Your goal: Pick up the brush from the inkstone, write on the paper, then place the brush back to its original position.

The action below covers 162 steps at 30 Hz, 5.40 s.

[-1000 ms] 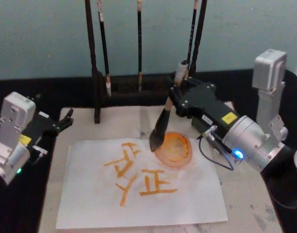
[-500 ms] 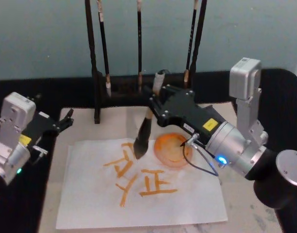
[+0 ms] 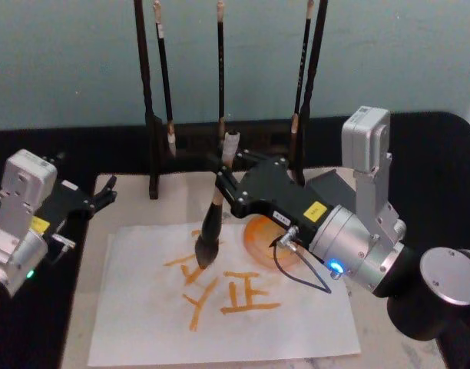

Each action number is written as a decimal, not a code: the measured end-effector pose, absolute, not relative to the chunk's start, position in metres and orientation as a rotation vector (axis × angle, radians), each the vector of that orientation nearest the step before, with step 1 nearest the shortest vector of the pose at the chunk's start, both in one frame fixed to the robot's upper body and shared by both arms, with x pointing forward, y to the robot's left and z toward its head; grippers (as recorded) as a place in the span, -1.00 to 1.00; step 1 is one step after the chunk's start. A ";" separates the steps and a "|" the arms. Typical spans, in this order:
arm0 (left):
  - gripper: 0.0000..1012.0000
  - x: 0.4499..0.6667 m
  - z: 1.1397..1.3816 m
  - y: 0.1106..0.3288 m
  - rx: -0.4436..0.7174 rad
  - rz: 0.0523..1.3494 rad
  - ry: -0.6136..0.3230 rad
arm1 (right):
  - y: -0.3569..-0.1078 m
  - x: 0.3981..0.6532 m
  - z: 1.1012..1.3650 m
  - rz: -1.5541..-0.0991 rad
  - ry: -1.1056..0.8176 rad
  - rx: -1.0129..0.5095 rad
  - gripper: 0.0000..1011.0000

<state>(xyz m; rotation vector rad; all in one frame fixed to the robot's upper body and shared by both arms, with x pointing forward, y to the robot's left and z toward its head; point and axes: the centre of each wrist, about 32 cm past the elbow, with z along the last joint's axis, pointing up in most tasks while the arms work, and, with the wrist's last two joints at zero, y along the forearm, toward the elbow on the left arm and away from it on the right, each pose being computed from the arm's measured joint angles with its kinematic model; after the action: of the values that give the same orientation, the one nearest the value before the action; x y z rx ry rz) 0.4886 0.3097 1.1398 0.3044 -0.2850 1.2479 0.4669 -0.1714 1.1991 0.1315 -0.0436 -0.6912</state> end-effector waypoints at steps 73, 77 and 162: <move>1.00 0.489 1.140 0.310 0.304 1.248 -0.285 | -0.169 0.484 1.179 -0.752 -0.008 0.114 -0.65; 1.00 0.489 1.140 0.310 0.305 1.248 -0.285 | -0.171 0.484 1.179 -0.762 -0.013 0.113 -0.65; 1.00 0.489 1.140 0.310 0.304 1.248 -0.285 | -0.255 0.496 1.190 -1.083 0.419 0.363 -0.65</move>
<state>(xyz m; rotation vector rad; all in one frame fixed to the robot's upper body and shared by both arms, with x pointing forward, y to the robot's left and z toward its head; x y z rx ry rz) 0.4886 0.3097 1.1398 0.3044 -0.2851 1.2479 0.4961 -0.2554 1.1901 0.3630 0.4186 -1.0833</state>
